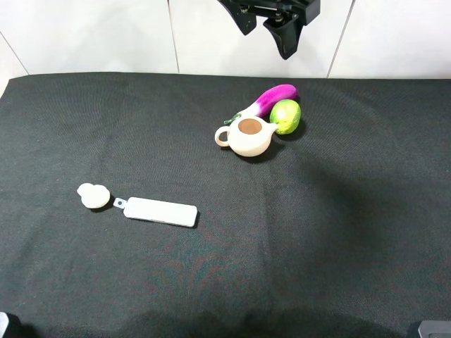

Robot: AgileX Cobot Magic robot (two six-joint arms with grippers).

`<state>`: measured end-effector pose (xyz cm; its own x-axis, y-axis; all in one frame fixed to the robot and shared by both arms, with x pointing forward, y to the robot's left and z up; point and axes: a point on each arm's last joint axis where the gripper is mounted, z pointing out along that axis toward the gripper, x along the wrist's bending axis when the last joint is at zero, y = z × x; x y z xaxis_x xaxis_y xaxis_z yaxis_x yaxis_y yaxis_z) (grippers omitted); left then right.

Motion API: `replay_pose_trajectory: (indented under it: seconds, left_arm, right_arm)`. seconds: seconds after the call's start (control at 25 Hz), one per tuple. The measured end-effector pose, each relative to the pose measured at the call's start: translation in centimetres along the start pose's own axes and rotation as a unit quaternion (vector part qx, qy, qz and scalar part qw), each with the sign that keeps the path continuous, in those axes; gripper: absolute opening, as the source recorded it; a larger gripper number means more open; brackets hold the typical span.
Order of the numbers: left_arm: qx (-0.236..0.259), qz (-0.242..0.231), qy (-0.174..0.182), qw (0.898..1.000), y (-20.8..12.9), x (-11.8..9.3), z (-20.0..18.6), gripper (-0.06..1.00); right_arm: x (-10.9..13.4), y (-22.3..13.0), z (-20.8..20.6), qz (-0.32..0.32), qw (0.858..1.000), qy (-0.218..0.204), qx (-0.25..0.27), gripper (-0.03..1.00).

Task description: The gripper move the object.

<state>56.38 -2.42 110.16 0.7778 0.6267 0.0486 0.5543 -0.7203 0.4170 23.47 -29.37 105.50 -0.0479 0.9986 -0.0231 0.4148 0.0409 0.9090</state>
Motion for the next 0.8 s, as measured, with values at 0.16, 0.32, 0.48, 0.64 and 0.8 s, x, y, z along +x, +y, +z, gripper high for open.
replay_pose_trajectory:
  seconds: [0.16,0.32,0.48,0.64,0.8]
  left_arm:
    - [-0.005,-0.007,0.008,1.000,-0.1,0.8,-0.7,0.76]
    - [-0.008,-0.024,0.021,0.999,-0.4,2.7,-1.2,0.76]
    - [-0.009,-0.044,0.032,0.998,-1.0,4.7,-1.9,0.76]
    - [0.007,-0.062,0.038,0.997,-2.2,6.2,-2.0,0.76]
    - [0.023,-0.079,0.045,0.996,-3.6,7.5,-2.4,0.76]
  right_arm:
    - [0.0,0.0,0.0,0.000,1.000,0.000,0.000,0.69]
    - [0.0,0.0,0.0,0.000,1.000,0.000,0.000,0.69]
    - [0.0,0.0,0.0,0.000,1.000,0.000,0.000,0.69]
    - [0.0,0.0,0.0,0.000,1.000,0.000,0.000,0.69]
    - [0.0,0.0,0.0,0.000,1.000,0.000,0.000,0.69]
